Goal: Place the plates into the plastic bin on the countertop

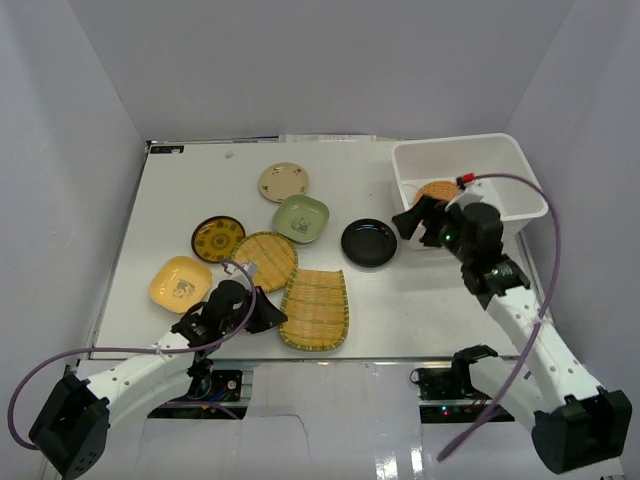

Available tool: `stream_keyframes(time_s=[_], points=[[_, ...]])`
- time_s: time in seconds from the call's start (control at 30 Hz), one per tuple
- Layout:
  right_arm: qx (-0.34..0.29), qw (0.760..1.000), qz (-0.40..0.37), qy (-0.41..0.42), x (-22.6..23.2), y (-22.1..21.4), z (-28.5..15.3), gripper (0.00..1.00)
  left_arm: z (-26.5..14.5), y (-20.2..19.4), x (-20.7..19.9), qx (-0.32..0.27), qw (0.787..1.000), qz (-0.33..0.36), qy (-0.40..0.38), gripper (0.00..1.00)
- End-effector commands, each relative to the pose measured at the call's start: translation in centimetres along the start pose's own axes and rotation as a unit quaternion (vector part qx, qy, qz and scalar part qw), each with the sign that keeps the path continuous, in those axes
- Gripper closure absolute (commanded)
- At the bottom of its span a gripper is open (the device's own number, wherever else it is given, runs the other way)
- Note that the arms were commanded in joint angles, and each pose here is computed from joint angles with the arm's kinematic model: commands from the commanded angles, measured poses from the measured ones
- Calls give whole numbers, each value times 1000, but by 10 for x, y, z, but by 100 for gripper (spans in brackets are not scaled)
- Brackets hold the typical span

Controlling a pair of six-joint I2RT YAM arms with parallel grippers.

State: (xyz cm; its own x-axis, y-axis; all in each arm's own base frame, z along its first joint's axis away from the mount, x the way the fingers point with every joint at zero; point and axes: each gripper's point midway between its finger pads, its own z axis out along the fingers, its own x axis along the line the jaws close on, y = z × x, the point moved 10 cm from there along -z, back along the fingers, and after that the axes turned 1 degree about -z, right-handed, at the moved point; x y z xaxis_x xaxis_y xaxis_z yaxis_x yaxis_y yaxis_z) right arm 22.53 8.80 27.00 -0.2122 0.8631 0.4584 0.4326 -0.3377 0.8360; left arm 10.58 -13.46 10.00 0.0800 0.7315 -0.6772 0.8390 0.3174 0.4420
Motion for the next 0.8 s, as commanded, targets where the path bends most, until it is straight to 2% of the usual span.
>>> stream_keyframes(time_s=[0.0,0.03,0.07,0.17,0.3,0.4,0.53,0.67,0.77], points=[[76,992,27,100,28,-62,-16,4,-2,-4,0,5,1000,1,-18,100],[86,988,47,116,34,-74,-23,4,-4,-4,-1,2,1000,-1,-25,100],[131,981,47,134,37,-105,-27,4,-5,-4,-2,2,1000,-3,-31,100],[181,967,58,169,52,-143,-35,4,-11,-3,-10,-5,998,-6,-63,100],[236,957,36,165,58,-180,-37,5,-21,5,-25,-25,994,-13,-109,100],[236,955,50,174,64,-188,-32,1,-28,12,-36,-44,989,-17,-138,100],[227,957,68,165,62,-195,-25,9,-35,17,-48,-45,985,-27,-166,100],[228,961,67,139,57,-200,-21,10,-41,19,-54,-59,979,-32,-190,100],[223,960,84,149,57,-203,-21,17,-45,20,-57,-63,976,-37,-205,100]])
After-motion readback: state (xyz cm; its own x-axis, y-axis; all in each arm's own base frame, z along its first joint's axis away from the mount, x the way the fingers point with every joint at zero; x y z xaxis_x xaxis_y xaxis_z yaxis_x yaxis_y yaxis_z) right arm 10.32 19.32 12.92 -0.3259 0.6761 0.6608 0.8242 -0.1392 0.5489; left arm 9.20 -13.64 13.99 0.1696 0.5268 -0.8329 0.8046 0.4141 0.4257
